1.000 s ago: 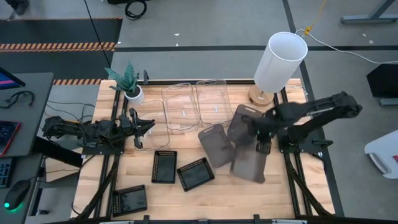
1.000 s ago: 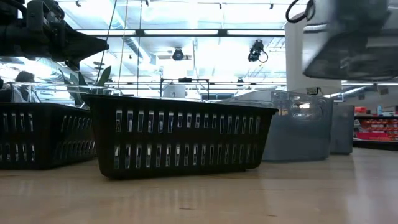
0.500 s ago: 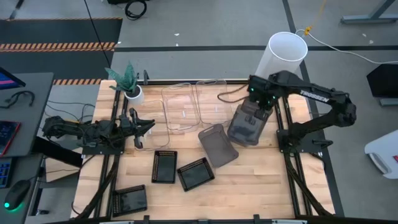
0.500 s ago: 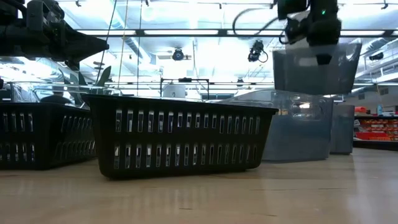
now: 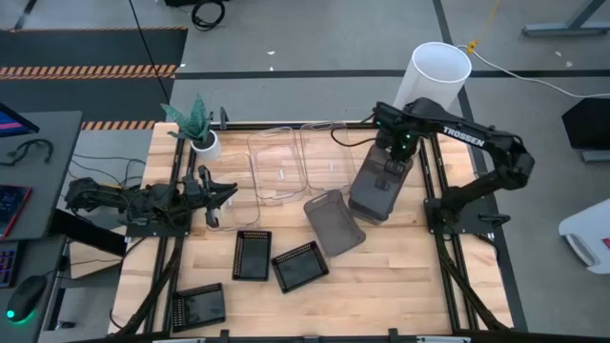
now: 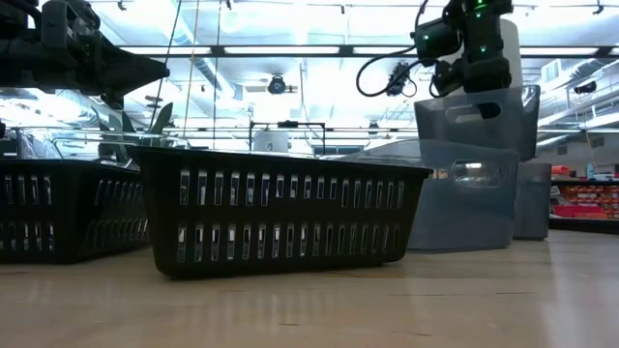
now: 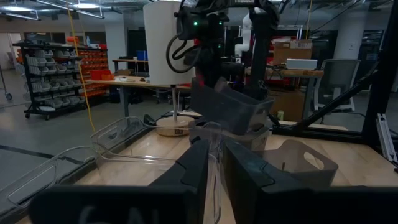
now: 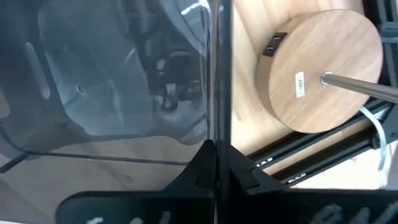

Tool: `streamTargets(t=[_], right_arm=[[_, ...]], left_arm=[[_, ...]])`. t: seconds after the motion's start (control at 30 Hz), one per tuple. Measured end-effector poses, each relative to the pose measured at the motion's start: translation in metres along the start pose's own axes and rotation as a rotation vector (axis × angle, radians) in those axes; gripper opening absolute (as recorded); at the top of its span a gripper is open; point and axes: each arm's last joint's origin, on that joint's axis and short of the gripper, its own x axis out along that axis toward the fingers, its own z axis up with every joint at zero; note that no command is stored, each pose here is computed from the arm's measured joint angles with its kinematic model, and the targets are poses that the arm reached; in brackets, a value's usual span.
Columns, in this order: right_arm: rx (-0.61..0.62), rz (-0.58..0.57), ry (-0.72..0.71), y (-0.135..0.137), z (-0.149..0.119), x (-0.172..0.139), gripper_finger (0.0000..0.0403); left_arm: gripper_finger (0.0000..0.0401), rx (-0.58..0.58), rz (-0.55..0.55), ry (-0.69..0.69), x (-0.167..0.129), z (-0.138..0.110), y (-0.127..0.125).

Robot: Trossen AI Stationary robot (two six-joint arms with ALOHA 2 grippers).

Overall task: Stack baskets by color
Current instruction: Stack the bottom black bin on the black bin

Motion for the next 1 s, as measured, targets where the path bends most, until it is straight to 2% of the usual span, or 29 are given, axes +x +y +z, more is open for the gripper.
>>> streamTargets(t=[0.43,1.0], right_arm=[[-0.044,0.050,-0.021,0.001,0.003,0.002,0.0005],[-0.039,0.088,0.003,0.005,0.000,0.043,0.0005]], left_arm=[[0.0051,0.000,0.000,0.001,0.000,0.000,0.000],[0.0054,0.000,0.000,0.001,0.000,0.000,0.000]])
